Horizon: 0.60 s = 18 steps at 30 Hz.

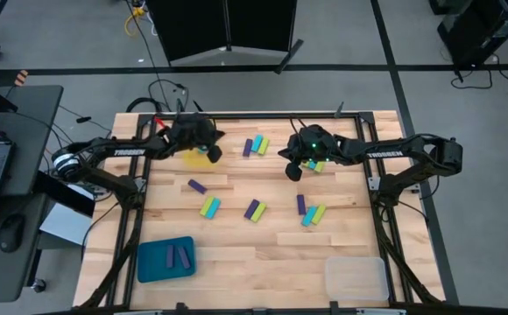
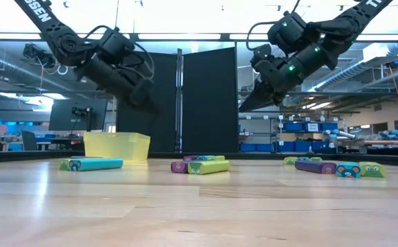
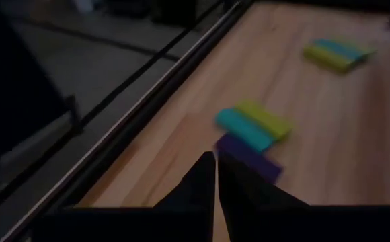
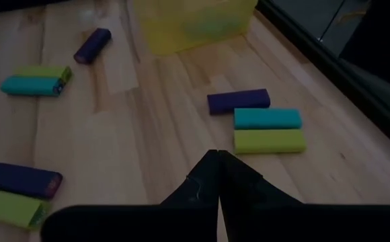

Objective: Sort blocks
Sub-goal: Put the green block into the transparent bin

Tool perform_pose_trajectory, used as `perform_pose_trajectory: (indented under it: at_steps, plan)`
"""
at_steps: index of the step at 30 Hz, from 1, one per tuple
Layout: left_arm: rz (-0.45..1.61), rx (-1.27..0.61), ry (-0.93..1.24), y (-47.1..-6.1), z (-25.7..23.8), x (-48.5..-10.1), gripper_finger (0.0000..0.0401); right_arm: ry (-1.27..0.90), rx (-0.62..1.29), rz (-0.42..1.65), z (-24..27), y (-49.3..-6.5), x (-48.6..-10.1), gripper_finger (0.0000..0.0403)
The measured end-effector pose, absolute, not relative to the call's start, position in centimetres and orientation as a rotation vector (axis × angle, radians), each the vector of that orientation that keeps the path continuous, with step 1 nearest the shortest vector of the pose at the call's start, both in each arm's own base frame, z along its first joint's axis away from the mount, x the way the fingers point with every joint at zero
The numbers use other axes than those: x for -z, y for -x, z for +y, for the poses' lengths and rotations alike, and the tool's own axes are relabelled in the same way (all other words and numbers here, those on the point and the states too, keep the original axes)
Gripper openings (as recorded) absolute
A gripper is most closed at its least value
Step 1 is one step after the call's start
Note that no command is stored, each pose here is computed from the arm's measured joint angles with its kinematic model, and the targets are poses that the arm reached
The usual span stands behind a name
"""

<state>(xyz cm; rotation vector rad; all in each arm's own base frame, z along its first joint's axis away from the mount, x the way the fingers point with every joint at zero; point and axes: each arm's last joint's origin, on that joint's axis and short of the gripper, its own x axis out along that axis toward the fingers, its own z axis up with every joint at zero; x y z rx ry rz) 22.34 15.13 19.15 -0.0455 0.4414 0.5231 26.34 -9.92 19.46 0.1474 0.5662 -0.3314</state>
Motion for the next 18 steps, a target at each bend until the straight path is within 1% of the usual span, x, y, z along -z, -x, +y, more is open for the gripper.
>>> perform_pose_trajectory:
  at_steps: [8, 13, 18]
  plan:
    - [0.259, -0.364, 0.036, -23.2, 14.7, -20.7, 0.0025, -0.153, 0.370, 0.570, -10.7, -26.0, -19.4, 0.0019]
    - [0.254, -0.331, 0.010, -23.6, 14.1, -20.8, 0.0025, -0.183, 0.376, 0.587, -10.6, -25.9, -19.3, 0.0017]
    - [0.245, -0.314, -0.007, -23.9, 13.7, -20.9, 0.0025, -0.194, 0.376, 0.599, -10.4, -25.9, -19.2, 0.0028]
